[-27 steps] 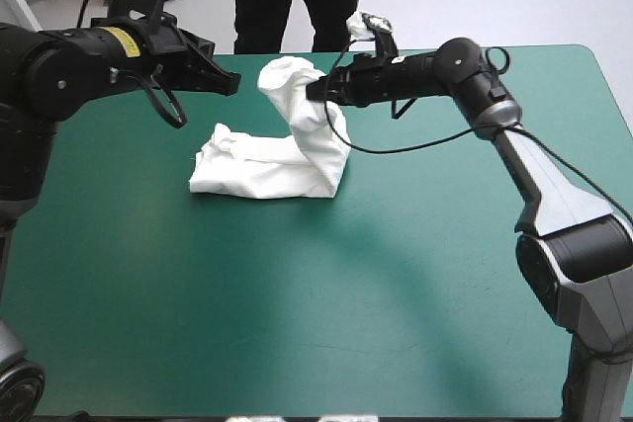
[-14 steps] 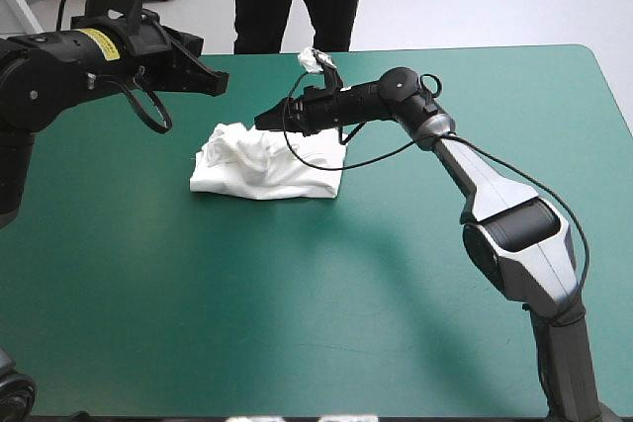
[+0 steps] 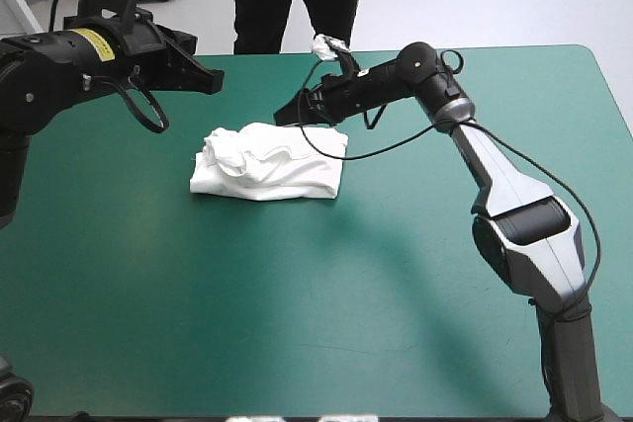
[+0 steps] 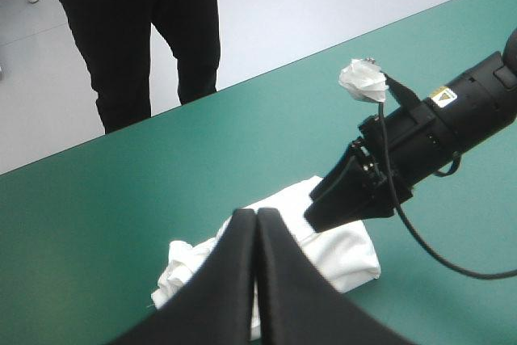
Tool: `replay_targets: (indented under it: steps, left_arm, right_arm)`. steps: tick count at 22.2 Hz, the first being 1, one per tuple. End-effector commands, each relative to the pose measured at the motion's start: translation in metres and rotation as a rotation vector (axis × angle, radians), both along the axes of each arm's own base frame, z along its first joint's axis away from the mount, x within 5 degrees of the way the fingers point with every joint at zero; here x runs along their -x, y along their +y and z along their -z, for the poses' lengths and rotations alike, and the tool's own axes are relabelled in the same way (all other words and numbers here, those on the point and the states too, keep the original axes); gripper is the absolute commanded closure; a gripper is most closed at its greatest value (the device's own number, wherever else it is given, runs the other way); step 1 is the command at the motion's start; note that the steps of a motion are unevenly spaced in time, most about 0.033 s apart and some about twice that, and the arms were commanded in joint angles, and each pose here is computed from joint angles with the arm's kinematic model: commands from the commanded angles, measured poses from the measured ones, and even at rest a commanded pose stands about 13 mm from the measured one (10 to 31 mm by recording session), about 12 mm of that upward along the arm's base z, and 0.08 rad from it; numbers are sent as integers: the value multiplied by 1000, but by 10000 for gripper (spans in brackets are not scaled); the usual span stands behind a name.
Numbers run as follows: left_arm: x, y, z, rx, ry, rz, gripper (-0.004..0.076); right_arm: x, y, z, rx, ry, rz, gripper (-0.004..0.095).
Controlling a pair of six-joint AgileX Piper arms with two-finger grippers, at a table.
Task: Fold the cloth
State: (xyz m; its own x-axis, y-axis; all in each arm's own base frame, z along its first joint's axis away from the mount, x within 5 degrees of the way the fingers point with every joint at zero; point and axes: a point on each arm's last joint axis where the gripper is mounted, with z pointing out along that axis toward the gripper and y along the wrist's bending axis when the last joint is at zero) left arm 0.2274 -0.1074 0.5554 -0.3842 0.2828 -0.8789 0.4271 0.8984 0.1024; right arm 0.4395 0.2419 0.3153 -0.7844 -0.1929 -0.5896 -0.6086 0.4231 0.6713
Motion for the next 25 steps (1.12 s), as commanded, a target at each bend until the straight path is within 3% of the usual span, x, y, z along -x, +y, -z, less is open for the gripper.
replay_targets:
  steps: [1, 6, 12, 18, 25]
  left_arm:
    - [25, 13, -16, 30, -36, -10, 733]
    - [33, 17, -20, 36, -54, -13, 733]
    - [34, 18, -21, 35, -56, -15, 733]
    - [33, 21, -21, 14, -67, -42, 733]
    - [32, 22, -21, 5, -72, -52, 733]
  right_arm:
    - [9, -35, -41, 57, -13, 51, 344]
    - [3, -69, -44, 277, -45, 208, 344]
    - [-5, -70, -25, 305, 22, 238, 344]
    - [-24, -56, 25, 231, 179, 201, 344]
    - [-27, -34, 64, 246, 258, 153, 344]
